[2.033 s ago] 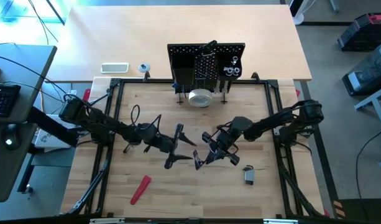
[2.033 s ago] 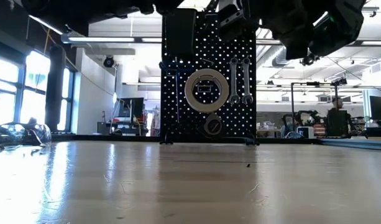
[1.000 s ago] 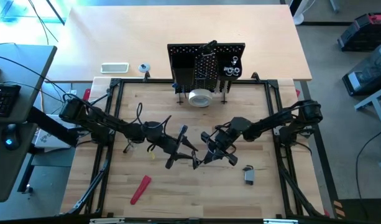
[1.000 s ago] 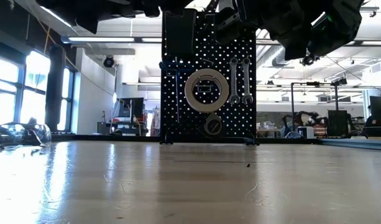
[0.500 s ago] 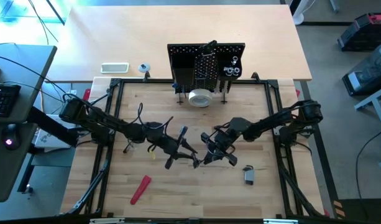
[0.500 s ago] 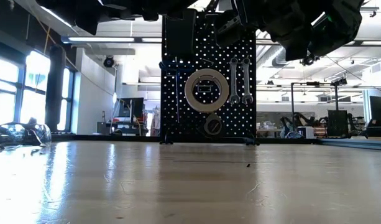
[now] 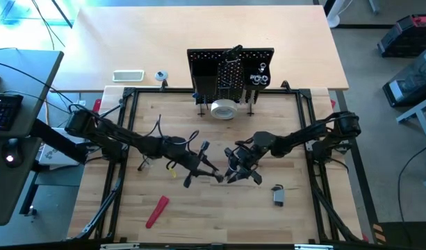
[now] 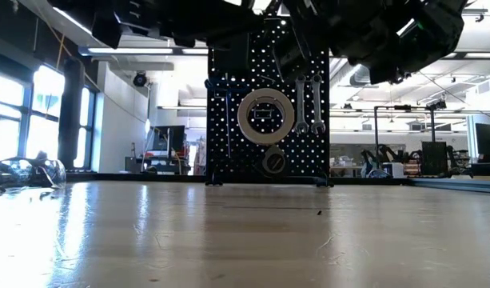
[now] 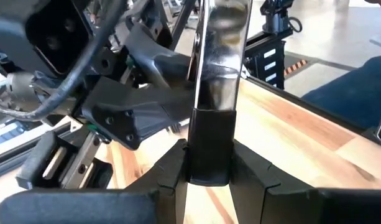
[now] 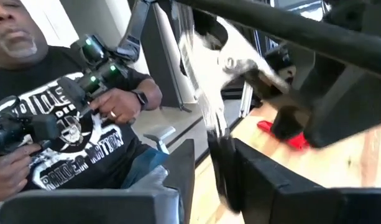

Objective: Hang tools onto peg board
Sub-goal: Hang the black spring clamp on the peg board

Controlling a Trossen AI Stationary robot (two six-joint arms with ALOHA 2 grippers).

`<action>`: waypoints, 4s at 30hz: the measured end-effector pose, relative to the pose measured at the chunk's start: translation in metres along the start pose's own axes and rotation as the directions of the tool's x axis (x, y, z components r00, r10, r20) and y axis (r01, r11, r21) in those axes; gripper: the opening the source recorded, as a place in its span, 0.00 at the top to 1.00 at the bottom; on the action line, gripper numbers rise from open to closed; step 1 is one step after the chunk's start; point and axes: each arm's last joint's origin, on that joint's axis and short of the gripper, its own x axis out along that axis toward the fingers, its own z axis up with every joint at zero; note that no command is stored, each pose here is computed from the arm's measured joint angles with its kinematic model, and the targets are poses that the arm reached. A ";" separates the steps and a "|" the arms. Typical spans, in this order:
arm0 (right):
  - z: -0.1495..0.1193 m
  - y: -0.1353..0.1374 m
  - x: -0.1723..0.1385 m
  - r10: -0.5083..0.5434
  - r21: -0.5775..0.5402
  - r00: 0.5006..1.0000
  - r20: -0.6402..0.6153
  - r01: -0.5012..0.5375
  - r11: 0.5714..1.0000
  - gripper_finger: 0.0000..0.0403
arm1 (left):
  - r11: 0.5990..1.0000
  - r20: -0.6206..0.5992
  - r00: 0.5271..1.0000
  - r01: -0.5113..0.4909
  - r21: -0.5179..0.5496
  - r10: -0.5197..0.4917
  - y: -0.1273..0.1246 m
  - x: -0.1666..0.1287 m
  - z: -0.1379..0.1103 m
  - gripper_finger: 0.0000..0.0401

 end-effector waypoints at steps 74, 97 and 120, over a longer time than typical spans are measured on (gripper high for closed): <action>-0.021 -0.009 -0.005 -0.110 0.069 0.979 -0.171 0.124 0.990 0.73 | 0.877 -0.242 0.931 -0.346 -0.334 0.275 0.113 -0.155 -0.092 0.81; -0.022 -0.011 -0.006 -0.146 0.064 0.973 -0.178 0.160 0.985 0.73 | 0.874 -0.225 0.927 -0.363 -0.323 0.301 0.123 -0.173 -0.098 0.81; -0.020 -0.016 -0.009 -0.200 0.060 0.967 -0.161 0.211 0.976 0.73 | 0.869 -0.213 0.950 -0.297 -0.395 0.228 0.149 -0.166 -0.112 0.81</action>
